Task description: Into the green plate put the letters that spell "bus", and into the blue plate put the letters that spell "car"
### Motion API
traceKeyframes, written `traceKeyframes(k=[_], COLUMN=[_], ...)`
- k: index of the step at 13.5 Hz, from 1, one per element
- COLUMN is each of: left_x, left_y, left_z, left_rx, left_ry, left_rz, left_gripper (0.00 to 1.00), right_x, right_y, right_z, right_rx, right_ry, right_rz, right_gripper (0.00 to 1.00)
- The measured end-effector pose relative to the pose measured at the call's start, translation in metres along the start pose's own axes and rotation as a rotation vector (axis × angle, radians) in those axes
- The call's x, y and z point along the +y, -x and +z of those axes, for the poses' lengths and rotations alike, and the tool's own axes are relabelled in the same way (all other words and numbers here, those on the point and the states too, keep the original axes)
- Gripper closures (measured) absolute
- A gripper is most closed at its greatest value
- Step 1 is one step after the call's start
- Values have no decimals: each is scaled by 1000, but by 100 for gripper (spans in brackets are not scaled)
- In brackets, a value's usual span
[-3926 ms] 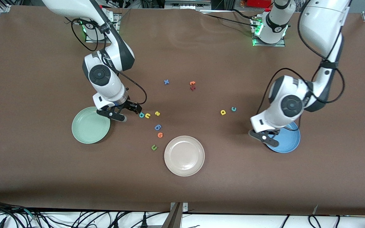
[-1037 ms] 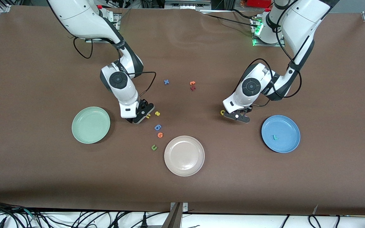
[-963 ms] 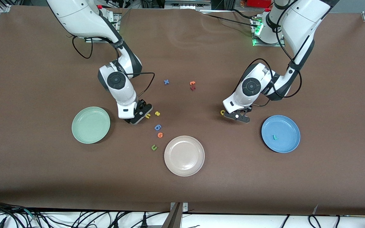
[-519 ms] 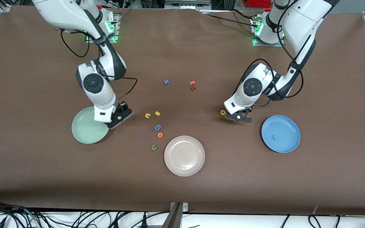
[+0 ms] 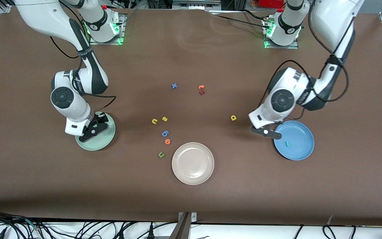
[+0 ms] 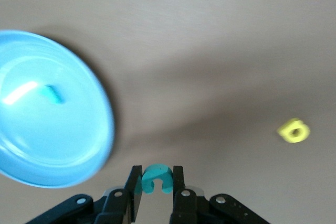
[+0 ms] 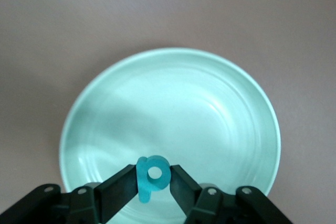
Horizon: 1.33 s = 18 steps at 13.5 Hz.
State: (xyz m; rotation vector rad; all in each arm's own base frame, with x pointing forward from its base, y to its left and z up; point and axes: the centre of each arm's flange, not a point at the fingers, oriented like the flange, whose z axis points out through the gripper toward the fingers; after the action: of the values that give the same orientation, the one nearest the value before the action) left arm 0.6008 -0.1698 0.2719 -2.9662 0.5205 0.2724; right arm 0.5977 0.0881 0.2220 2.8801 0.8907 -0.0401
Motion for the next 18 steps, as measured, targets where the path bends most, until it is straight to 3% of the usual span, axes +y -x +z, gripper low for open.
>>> traceKeyframes(k=[2,3,7,9,11,14,15,18], left_x=[-52,-71,-118,-113,-100,-60,-44,19], left_y=[4,5,5,3,-1,-9,-11,-16], left_z=[12,22,65,67,61,48,43,29], left_rx=[-13,-15,12,13,23,37,38,31], left_ry=[21,33,80,86,93,176,195,205], left_rz=[43,65,136,152,170,99,56,-50], left_gripper=[73,73,72,56,34,5,0,0], right_x=[1,0,-1,-23,-72,-139,-156,-197], right_y=[3,3,-1,-12,-30,-51,-56,-66], right_z=[14,17,8,-9,-23,-31,-30,-14], right_rx=[-17,-19,-3,8,26,63,77,104], right_ry=[-4,-6,-7,-29,-61,-98,-109,-143], right_rz=[4,4,18,72,123,172,216,416], right_gripper=[66,59,17,0,0,0,0,2])
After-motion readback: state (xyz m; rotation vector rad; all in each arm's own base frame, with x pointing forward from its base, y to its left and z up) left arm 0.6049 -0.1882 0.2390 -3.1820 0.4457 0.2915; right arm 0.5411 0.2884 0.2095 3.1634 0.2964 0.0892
